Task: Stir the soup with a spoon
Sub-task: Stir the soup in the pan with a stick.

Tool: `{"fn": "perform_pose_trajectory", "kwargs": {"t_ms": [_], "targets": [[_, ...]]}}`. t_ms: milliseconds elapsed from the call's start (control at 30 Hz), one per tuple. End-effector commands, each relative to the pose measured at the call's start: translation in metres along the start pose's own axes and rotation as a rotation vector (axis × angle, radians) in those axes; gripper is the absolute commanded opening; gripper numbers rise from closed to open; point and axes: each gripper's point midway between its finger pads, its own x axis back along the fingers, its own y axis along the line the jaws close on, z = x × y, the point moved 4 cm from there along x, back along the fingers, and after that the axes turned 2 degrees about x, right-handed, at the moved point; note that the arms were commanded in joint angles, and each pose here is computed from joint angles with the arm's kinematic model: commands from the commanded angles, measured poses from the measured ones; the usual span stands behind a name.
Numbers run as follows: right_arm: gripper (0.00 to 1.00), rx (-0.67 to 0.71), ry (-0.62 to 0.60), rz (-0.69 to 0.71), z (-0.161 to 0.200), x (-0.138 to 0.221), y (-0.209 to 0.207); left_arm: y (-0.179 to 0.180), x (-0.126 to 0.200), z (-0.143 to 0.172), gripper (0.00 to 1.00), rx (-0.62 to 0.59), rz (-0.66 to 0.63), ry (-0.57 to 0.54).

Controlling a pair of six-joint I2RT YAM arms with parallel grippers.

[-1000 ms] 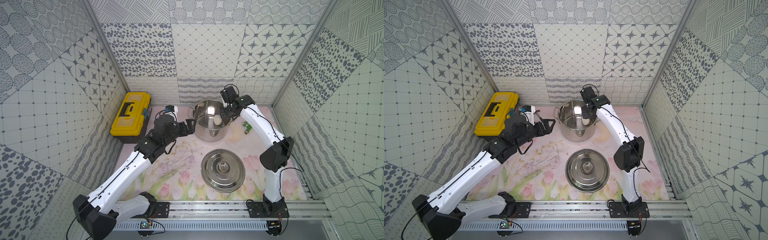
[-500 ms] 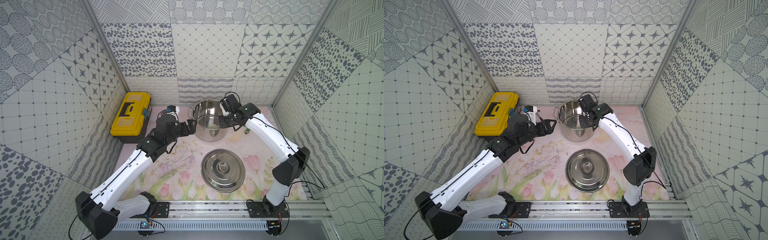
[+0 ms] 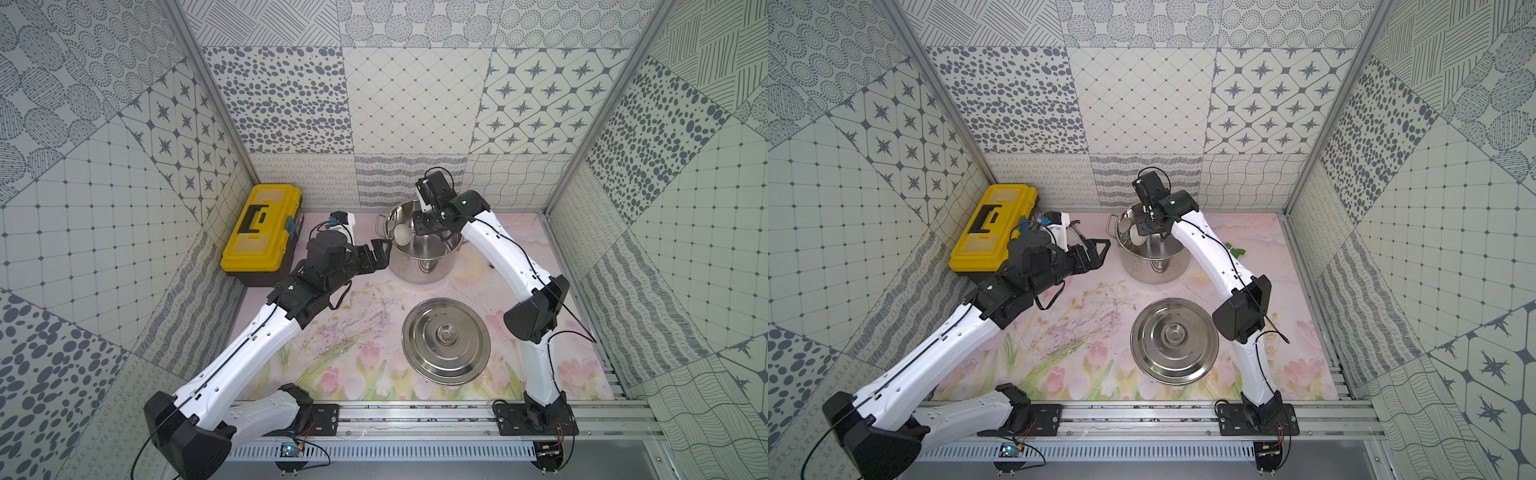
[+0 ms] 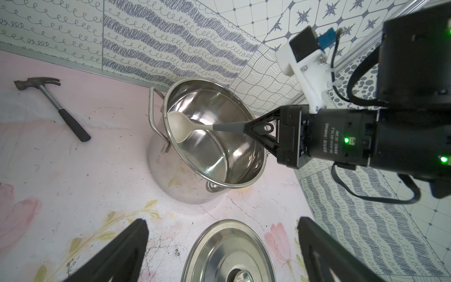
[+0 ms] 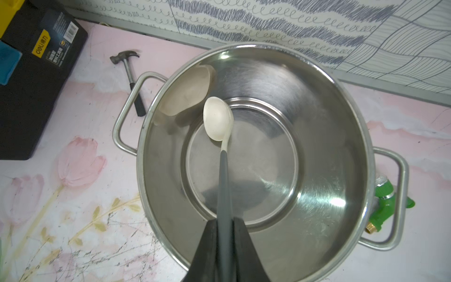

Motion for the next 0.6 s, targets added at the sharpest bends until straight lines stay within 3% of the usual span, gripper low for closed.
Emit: {"fn": "perform_pose_trajectory", "kwargs": {"t_ms": [0, 233, 567], "targets": [[0.00, -0.014, -0.024, 0.062, -0.012, 0.003, -0.028, -0.004, 0.004, -0.006, 0.99, 0.014, 0.019, -0.034], [0.00, -0.036, 0.000, 0.109, -0.006, 0.015, -0.071, -0.006, 0.001, -0.008, 0.99, 0.011, 0.022, -0.033], [0.00, -0.010, 0.048, 0.070, 0.038, 0.045, -0.078, -0.010, -0.009, -0.011, 0.99, 0.000, 0.030, -0.028]]}}
